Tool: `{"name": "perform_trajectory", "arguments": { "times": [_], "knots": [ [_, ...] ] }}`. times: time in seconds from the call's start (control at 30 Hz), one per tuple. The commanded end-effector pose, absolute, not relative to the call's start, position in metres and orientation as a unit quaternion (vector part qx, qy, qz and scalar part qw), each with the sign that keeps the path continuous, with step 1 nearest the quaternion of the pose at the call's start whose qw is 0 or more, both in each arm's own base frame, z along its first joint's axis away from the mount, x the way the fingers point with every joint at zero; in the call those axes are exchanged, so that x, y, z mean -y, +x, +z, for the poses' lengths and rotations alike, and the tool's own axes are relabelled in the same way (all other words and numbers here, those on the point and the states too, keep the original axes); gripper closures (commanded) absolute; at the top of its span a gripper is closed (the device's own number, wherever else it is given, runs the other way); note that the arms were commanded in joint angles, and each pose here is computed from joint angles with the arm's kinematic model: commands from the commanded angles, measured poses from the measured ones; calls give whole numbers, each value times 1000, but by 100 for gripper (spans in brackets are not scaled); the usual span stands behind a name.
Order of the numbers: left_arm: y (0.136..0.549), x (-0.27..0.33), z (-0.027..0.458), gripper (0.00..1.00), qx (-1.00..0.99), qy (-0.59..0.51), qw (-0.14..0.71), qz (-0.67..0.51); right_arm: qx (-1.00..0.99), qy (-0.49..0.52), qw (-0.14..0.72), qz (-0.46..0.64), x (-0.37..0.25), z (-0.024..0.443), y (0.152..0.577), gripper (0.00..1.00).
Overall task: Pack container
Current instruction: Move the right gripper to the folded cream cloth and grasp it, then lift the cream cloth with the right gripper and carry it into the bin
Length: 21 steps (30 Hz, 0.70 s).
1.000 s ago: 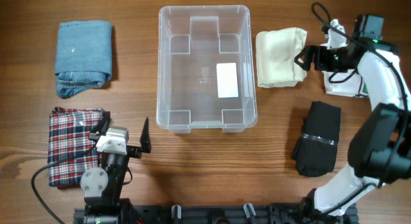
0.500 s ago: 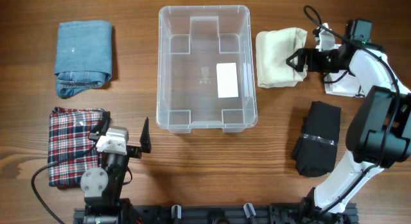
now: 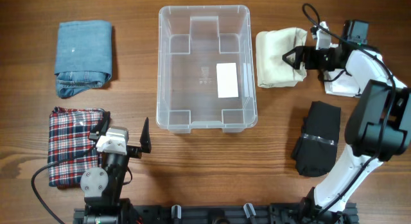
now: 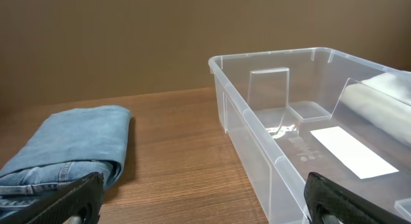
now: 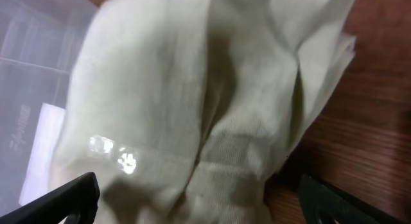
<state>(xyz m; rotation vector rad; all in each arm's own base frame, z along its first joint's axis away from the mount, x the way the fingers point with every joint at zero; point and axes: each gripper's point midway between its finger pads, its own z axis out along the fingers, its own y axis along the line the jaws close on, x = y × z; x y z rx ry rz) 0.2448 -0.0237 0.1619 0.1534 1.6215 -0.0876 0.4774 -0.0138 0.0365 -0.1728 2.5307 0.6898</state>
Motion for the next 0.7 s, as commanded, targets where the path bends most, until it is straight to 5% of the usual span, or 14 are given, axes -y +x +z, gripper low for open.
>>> {"name": "perform_trajectory", "arguments": {
  "times": [0.0,0.4,0.57,0.67],
  "knots": [
    [245,21,161,0,-724,68,686,-30,-928,-57,236,281,6,17,479,0],
    [245,21,161,0,-724,68,686,-30,-897,-49,239,370,-18,22,480,1],
    [245,21,161,0,-724,68,686,-30,-890,-19,237,390,-20,27,484,22],
    [245,21,161,0,-724,68,686,-30,-890,-18,235,390,-20,27,483,26]
  ]
}}
